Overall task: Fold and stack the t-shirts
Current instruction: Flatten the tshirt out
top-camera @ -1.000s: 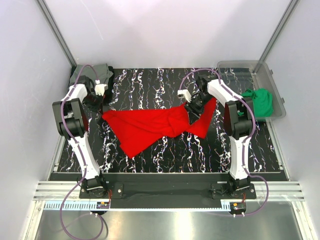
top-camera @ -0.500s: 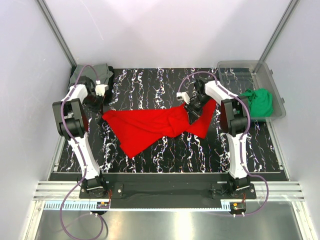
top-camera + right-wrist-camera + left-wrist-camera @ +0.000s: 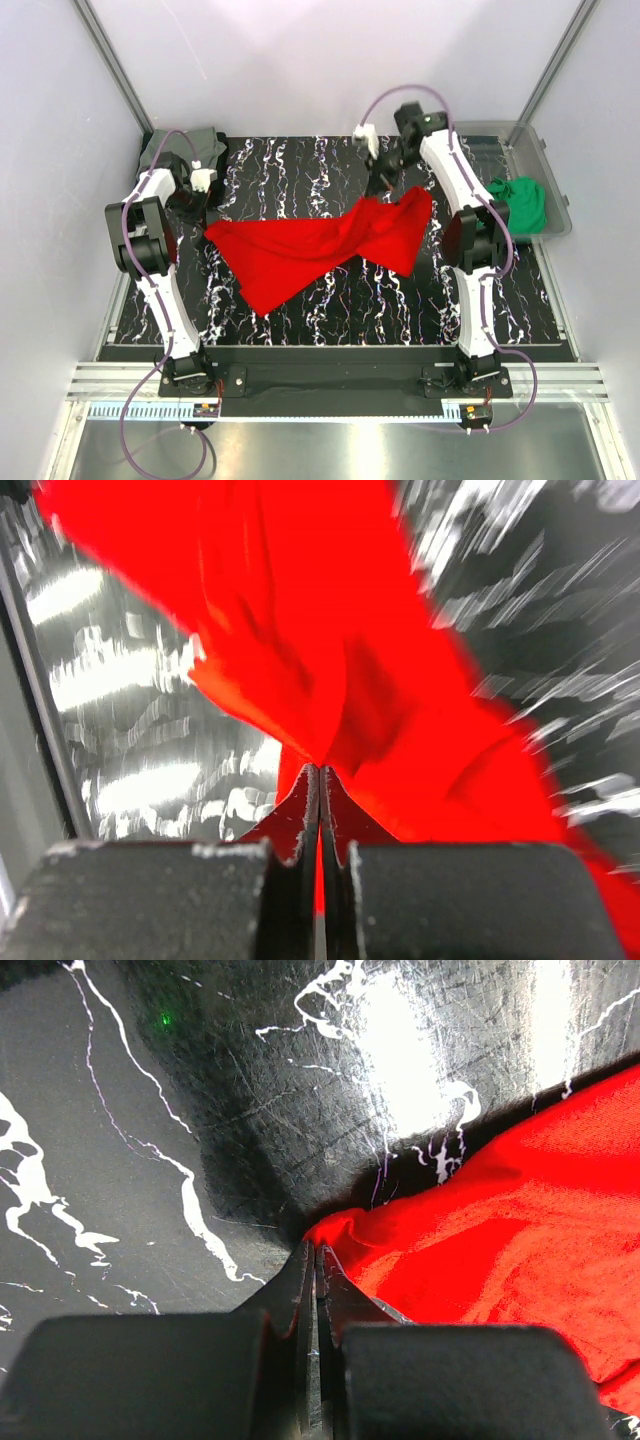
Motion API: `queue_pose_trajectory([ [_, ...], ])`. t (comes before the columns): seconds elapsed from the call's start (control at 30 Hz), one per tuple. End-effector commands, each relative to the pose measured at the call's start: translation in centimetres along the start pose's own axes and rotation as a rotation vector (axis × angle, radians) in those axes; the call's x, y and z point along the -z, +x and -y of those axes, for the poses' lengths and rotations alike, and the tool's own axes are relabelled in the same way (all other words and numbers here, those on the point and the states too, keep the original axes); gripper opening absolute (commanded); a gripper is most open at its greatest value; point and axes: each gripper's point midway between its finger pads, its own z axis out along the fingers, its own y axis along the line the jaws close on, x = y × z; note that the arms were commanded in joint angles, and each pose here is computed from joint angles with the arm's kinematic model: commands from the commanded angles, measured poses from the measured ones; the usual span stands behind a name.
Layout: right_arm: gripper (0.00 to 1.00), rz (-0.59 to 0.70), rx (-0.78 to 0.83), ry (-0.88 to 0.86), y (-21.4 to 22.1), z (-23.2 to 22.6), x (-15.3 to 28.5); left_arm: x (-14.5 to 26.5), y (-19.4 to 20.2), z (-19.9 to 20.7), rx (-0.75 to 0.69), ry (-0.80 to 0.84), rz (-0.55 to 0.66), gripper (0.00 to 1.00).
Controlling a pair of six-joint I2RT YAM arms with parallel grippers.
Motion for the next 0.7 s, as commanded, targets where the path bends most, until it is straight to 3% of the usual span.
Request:
queue_pose_trajectory([
  [0.0, 0.00, 0.149, -0.059, -0.072, -5.6, -3.9, 3.4, 0.3, -0.5, 0.5, -0.010, 0.015, 0.007, 0.00],
  [0.07, 0.00, 0.209, -0.047, -0.036, -7.9, -2.5, 3.0, 0.1, -0.4, 0.5, -0.004, 0.019, 0.004, 0.00],
  [0.2, 0.00, 0.208, -0.043, 0.075, -8.6, 2.3, 0.4, 0.1, -0.6, 0.6, 0.001, 0.022, 0.009, 0.00],
  [0.23, 0.09, 0.201, -0.102, 0.109, -8.2, 4.3, -0.9, 0.1, -0.6, 0.6, 0.000, 0.022, 0.009, 0.00],
  [0.27, 0.40, 0.217, -0.098, 0.163, -8.5, 6.2, -1.4, 0.1, -0.5, 0.6, 0.001, 0.022, 0.005, 0.00],
  [0.33, 0.50, 0.204, -0.097, 0.274, -8.2, 9.3, -1.9, 0.2, -0.7, 0.8, -0.003, 0.022, 0.008, 0.00],
  [0.47, 0.53, 0.204, -0.086, 0.445, -8.6, 12.1, 0.2, 0.3, -0.7, 1.3, -0.010, 0.025, 0.006, 0.00],
  [0.67, 0.49, 0.198, -0.132, 0.449, -6.6, 13.1, 1.9, 0.0, -0.6, 1.8, -0.024, 0.023, -0.005, 0.00],
])
